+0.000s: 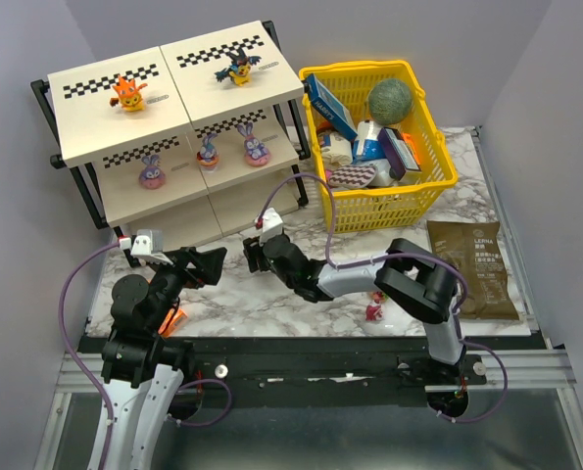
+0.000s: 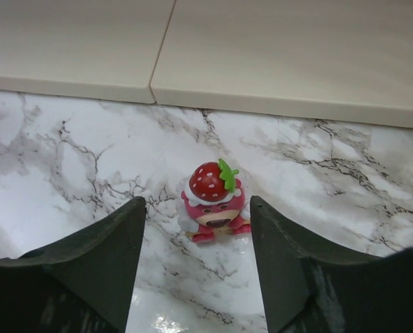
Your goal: Place and organize the plastic toys onto the shelf
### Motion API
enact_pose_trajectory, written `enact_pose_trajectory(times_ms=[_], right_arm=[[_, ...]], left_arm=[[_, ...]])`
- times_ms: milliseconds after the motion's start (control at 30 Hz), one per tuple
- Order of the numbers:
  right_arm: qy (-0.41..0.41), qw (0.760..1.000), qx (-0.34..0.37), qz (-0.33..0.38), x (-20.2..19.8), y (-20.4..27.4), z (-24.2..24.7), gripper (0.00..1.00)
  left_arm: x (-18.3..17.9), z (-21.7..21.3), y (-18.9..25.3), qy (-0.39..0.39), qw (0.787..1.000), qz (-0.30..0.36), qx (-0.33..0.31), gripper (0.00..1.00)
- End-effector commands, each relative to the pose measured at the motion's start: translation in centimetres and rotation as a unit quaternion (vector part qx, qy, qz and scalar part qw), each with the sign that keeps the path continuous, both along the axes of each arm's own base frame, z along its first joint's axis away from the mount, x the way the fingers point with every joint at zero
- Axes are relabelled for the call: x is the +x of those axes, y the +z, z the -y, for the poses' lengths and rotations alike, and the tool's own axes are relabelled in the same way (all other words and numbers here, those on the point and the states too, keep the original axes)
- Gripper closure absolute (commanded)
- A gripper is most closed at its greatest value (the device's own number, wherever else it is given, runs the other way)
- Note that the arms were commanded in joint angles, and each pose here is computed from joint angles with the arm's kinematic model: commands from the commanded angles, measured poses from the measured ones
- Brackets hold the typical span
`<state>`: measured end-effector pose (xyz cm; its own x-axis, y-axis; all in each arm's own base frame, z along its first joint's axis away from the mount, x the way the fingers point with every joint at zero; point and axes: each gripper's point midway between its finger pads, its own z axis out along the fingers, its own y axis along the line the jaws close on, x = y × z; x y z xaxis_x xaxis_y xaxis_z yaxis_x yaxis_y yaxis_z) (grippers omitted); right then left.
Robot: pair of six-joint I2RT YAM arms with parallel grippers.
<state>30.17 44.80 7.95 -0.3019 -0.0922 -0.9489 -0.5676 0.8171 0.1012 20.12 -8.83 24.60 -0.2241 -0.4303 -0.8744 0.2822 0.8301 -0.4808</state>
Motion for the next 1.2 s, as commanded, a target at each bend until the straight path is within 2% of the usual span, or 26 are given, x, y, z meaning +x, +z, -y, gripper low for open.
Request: enact_pose_trajectory(times_ms=[0, 567, 767, 800, 900, 1000, 1167], right_arm=[[-0.015, 1.0, 0.004, 0.021, 1.4, 0.6, -1.1, 0.34], [-0.037, 0.999, -0.015, -0.012, 2.7, -1.9, -0.6, 0.48], [-0.071, 0.997, -0.011, -0.024, 3.2, -1.6, -0.2, 0.7], [-0.089, 0.996, -0.006, -0.021, 3.7, -1.1, -0.1, 0.78], [-0.135, 0.99, 0.0, -0.028, 4.7, -0.4, 0.3, 0.89], [-0.181, 0.983, 0.006, -0.035, 5.3, -0.1, 0.9, 0.96], [-0.226, 0.974, 0.027, -0.021, 6.8, 1.9, 0.6, 0.98]], left_arm=[[-0.1, -0.4, 1.0, 0.01, 1.0, 0.017, 0.005, 0.01], [-0.2, -0.4, 1.2, 0.008, 1.0, 0.019, 0.005, 0.01], [-0.2, -0.4, 1.2, 0.008, 1.0, 0.021, 0.005, 0.01], [-0.2, -0.4, 1.1, 0.008, 1.0, 0.019, 0.005, 0.01], [-0.1, -0.4, 1.1, 0.008, 1.0, 0.019, 0.005, 0.01], [-0.2, -0.4, 1.1, 0.008, 1.0, 0.019, 0.005, 0.01], [-0.2, -0.4, 1.1, 0.008, 1.0, 0.019, 0.005, 0.01]])
